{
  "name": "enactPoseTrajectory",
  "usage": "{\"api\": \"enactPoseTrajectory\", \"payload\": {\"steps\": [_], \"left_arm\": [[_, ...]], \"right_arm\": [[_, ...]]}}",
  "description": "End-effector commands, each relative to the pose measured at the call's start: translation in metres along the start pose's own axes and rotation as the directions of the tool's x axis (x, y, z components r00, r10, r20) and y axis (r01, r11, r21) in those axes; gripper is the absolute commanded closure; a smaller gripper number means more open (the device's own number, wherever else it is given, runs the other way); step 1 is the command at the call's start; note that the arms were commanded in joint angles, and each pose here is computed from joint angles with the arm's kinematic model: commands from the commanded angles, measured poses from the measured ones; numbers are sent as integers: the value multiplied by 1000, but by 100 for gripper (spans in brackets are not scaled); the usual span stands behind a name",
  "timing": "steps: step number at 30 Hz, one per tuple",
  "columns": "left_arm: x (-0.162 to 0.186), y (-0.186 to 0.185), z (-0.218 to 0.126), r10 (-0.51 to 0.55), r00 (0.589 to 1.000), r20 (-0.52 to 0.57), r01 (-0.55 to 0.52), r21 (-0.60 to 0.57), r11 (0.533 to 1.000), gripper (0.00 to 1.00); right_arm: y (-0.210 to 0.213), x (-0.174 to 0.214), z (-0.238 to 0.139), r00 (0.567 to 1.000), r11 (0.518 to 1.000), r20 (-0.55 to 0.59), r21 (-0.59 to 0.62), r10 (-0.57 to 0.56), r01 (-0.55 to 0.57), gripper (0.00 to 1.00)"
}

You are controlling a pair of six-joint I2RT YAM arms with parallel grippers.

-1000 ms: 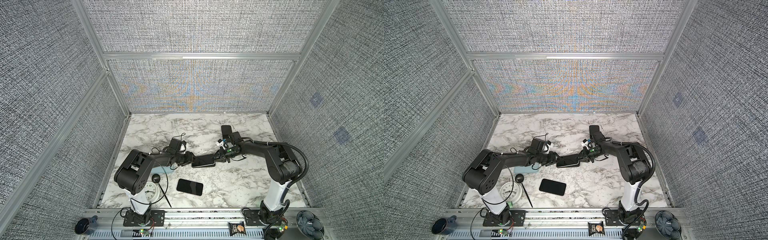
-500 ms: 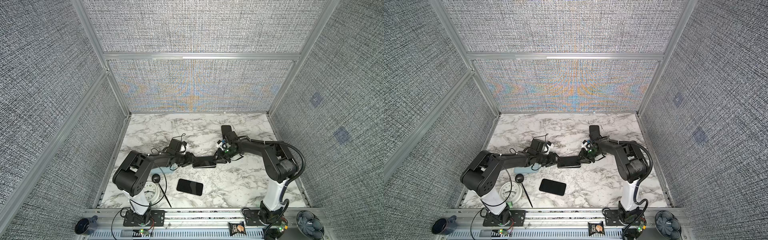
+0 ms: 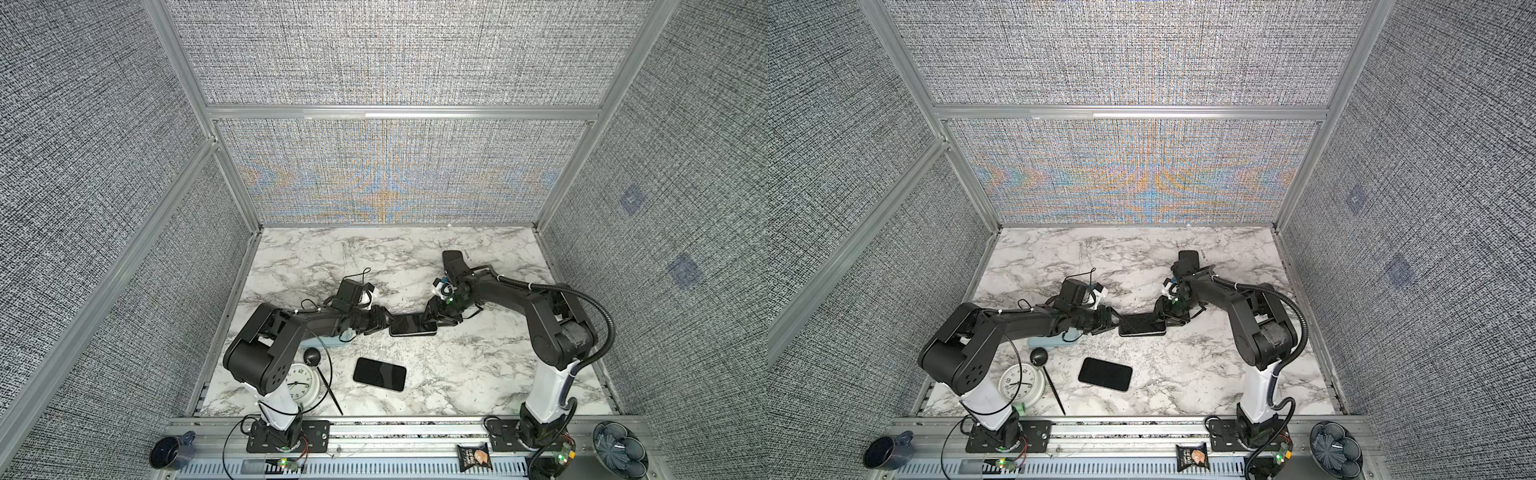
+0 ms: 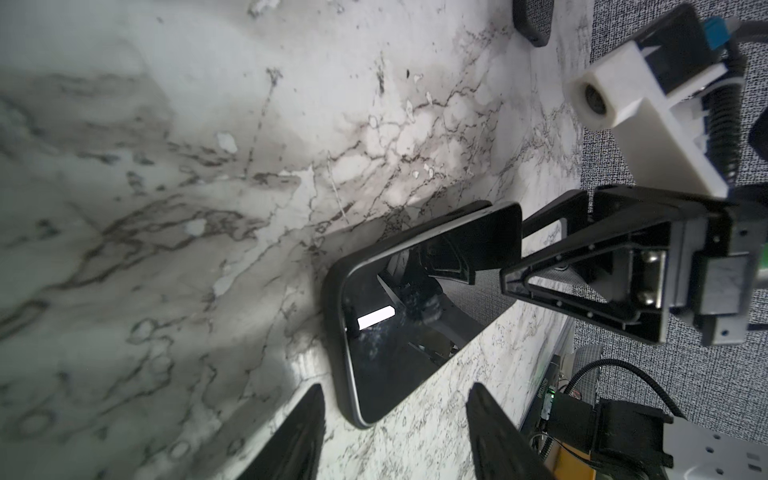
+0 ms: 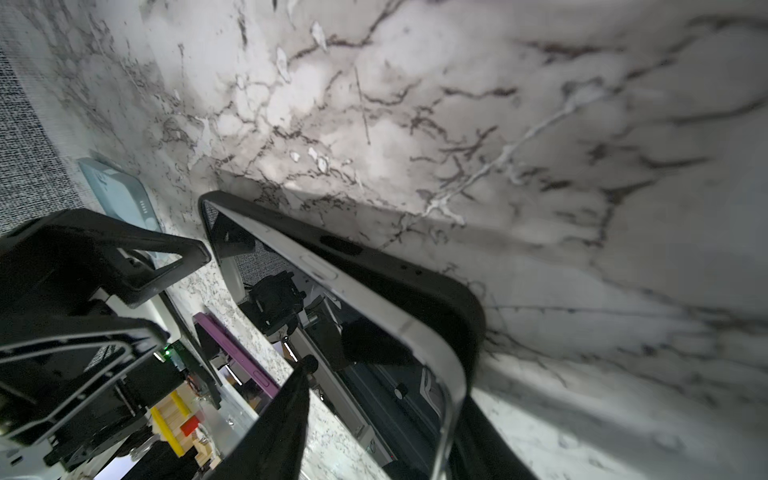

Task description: Put the phone into the phone case

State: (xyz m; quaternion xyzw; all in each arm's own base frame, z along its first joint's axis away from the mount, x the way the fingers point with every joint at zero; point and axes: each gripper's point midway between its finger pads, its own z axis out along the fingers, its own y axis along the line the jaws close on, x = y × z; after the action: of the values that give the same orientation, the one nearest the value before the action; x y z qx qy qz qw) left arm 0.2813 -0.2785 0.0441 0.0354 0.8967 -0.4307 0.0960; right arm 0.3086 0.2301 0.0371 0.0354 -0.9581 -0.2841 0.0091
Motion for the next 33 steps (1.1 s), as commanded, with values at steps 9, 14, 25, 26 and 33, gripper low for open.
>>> {"api": "enactPoseTrajectory", "payload": {"steps": [9,14,25,26,33], "left_arm": [[-2,-2,-1,16,1000,10,-16,9,1000,44],[3,1,-3,-6,1000,-6,5,-15,1000,44],[33,13,1,-77,989,-123,53,-187,981,51],[33,15,1,-81,989,-127,54,-198,979,53],[28,14,0,-71,987,-143,32,-258,966,62]], "right_arm": [[-13,7,-17,999,976,-1,214,-34,34,39],[-15,12,-25,999,966,21,257,-44,37,40],[-14,22,-25,997,968,63,249,-50,33,51],[-13,22,-25,997,970,64,243,-51,34,51],[-7,19,-20,996,976,64,211,-65,50,54]]}}
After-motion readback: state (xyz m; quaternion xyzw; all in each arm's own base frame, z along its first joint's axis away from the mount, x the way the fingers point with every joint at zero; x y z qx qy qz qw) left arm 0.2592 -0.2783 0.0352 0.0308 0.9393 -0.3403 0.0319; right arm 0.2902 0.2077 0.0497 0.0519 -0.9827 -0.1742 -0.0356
